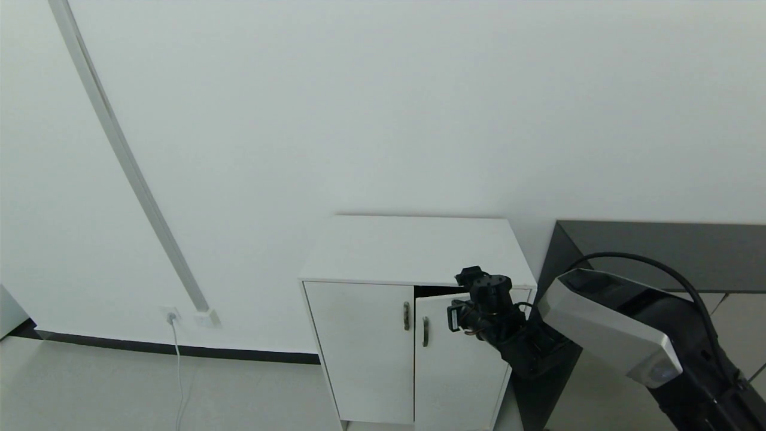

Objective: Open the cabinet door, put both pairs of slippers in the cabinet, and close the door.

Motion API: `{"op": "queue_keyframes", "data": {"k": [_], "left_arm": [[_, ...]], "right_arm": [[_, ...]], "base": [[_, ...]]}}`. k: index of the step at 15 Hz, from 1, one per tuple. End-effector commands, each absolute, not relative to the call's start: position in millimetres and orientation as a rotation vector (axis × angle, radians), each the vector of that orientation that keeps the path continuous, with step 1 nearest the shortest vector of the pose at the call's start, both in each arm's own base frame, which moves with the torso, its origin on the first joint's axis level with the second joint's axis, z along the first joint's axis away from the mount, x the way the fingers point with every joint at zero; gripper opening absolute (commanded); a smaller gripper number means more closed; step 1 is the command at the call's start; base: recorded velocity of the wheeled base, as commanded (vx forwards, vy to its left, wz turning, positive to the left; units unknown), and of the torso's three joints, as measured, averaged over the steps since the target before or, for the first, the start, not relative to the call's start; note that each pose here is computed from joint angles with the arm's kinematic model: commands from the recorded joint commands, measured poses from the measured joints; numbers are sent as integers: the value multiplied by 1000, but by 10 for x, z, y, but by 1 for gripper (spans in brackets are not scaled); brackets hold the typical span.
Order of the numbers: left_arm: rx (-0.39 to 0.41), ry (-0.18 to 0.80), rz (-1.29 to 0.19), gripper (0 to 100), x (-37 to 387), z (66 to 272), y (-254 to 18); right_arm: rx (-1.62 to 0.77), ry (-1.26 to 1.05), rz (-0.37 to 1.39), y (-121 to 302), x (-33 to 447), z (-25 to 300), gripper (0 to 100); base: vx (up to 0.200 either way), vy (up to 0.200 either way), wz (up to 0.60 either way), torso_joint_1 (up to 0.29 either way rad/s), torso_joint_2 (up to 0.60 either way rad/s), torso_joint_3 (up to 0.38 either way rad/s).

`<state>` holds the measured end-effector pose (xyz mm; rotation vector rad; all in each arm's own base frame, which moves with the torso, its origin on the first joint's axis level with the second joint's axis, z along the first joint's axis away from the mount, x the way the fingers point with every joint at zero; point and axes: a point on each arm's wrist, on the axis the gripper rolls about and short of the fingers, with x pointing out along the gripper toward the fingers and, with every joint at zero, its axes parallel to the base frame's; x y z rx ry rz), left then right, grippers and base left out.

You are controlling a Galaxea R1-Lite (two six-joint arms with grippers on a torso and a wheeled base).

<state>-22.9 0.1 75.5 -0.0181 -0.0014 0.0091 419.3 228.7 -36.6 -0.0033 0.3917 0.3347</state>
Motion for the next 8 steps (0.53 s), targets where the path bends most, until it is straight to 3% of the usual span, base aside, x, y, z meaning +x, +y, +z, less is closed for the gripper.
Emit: {"op": "queue_keyframes", "data": {"k": [1, 8], "left_arm": [[-18, 0, 9, 0, -228, 755, 1], [-18, 0, 11, 0, -228, 755, 1]], "right_arm": [[-5, 398, 328, 2295, 4252, -433, 0], [10, 361, 313, 2301, 4424, -431, 0]], "base": [[0, 0, 0, 0, 0, 0], [0, 0, 0, 0, 0, 0]]}}
